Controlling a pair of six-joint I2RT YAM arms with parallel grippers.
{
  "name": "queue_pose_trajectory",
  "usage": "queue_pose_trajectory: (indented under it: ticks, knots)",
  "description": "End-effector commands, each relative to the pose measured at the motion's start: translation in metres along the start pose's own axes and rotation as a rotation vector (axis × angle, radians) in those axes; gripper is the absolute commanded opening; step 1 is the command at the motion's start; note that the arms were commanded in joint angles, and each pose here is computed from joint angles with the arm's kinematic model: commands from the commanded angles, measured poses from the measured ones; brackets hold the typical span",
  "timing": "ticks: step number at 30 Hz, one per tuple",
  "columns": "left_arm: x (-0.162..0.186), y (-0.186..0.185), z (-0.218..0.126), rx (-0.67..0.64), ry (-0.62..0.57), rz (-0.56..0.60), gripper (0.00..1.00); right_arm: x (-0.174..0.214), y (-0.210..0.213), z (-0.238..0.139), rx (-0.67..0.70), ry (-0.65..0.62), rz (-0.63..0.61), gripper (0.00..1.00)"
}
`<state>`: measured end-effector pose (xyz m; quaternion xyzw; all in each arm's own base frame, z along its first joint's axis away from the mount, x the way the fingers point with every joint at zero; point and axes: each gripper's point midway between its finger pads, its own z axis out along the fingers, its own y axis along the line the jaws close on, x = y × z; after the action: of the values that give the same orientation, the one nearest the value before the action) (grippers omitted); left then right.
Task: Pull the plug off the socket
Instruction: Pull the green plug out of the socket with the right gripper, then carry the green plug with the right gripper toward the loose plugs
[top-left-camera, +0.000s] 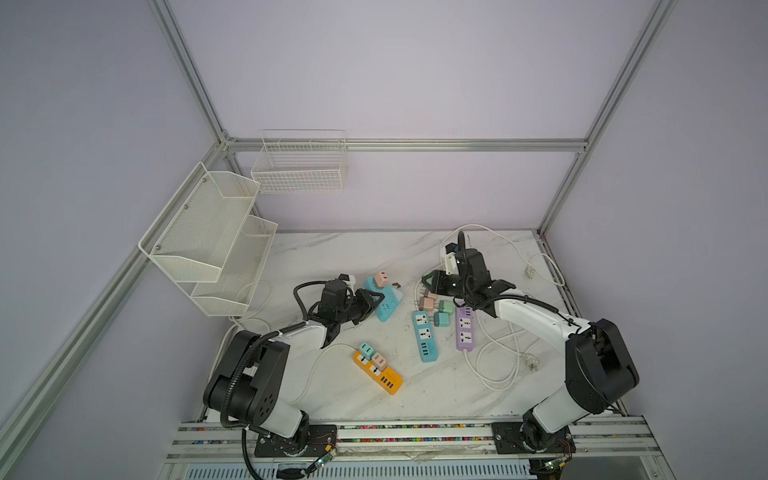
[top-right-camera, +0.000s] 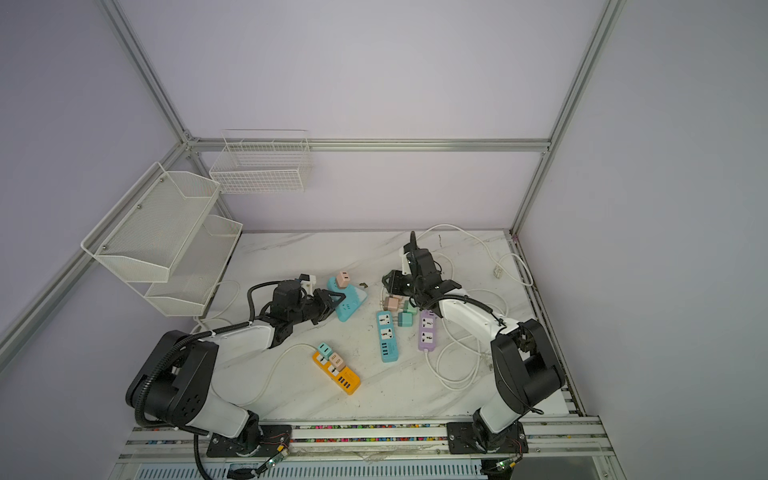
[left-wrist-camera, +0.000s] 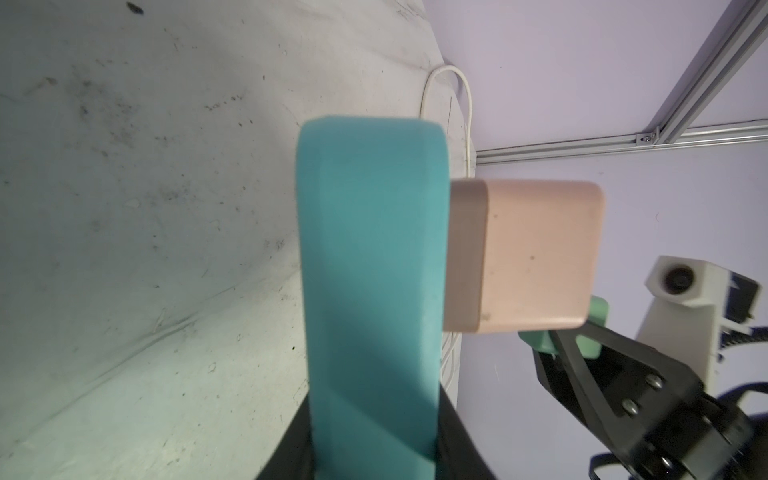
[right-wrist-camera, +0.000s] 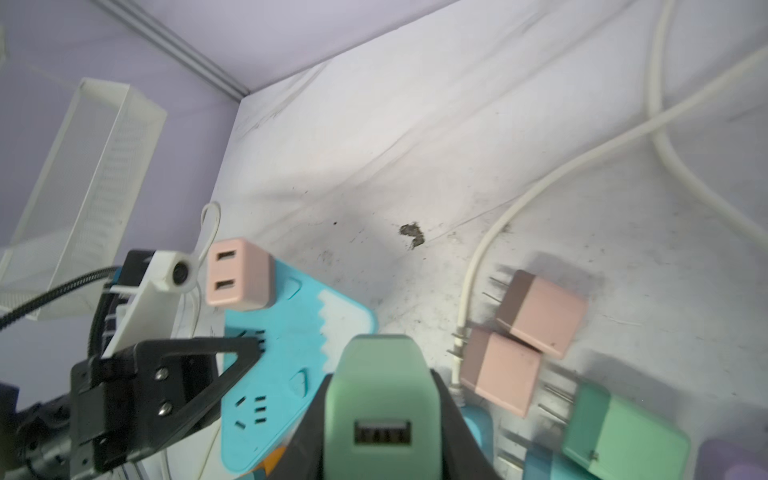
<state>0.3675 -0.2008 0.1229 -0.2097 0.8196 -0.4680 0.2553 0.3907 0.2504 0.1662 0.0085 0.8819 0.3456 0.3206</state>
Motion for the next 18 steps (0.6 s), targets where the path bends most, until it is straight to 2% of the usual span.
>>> queue_pose_trajectory:
  ticks: [1, 7, 18]
  knots:
    - [-0.009, -0.048, -0.014, 0.138, -0.034, 0.100, 0.00, -0.005, -0.006, 0.009, -0.069, 0.001, 0.134, 0.31]
    - [-0.003, -0.056, -0.014, 0.161, -0.023, 0.123, 0.00, -0.017, -0.064, 0.034, -0.012, -0.032, 0.296, 0.31]
    - [0.014, -0.061, -0.008, 0.187, 0.028, 0.157, 0.00, -0.042, -0.102, 0.062, 0.006, -0.095, 0.339, 0.34]
